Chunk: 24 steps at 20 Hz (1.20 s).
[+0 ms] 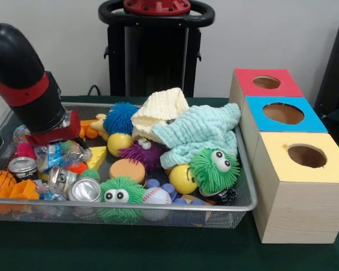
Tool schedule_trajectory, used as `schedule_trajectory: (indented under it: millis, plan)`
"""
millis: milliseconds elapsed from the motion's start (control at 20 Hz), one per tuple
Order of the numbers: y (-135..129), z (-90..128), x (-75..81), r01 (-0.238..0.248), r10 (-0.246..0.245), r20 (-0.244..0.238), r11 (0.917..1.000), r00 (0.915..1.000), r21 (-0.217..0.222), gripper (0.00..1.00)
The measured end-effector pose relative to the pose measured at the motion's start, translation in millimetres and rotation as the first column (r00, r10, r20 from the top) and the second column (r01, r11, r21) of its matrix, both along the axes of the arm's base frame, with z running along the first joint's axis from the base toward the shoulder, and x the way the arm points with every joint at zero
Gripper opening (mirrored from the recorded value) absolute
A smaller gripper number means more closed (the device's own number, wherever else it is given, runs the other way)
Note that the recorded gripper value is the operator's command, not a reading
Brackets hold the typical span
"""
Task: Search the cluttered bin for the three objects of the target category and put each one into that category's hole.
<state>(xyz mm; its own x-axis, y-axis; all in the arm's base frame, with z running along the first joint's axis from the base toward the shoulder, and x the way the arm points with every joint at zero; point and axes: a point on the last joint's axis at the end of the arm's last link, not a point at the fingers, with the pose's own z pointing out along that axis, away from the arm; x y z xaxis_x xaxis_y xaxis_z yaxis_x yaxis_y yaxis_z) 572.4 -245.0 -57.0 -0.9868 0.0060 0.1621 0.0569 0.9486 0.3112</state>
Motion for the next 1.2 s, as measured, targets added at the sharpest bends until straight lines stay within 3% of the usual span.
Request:
schedule_trajectory:
  millis: [200,500,750,1200]
  plan:
    - [-4,-3,8.3,-0.022,0.024,-0.049,0.9994,0.9985,0.026,1.00]
    - [-8,-7,17.5,-0.019,0.024,-0.092,0.9982,0.9955,0.057,1.00]
    - [-12,-6,25.7,-0.011,0.016,-0.086,0.9982,0.9961,0.059,1.00]
    - [-16,4,25.0,-0.034,0.036,-0.080,0.9990,0.9962,0.028,1.00]
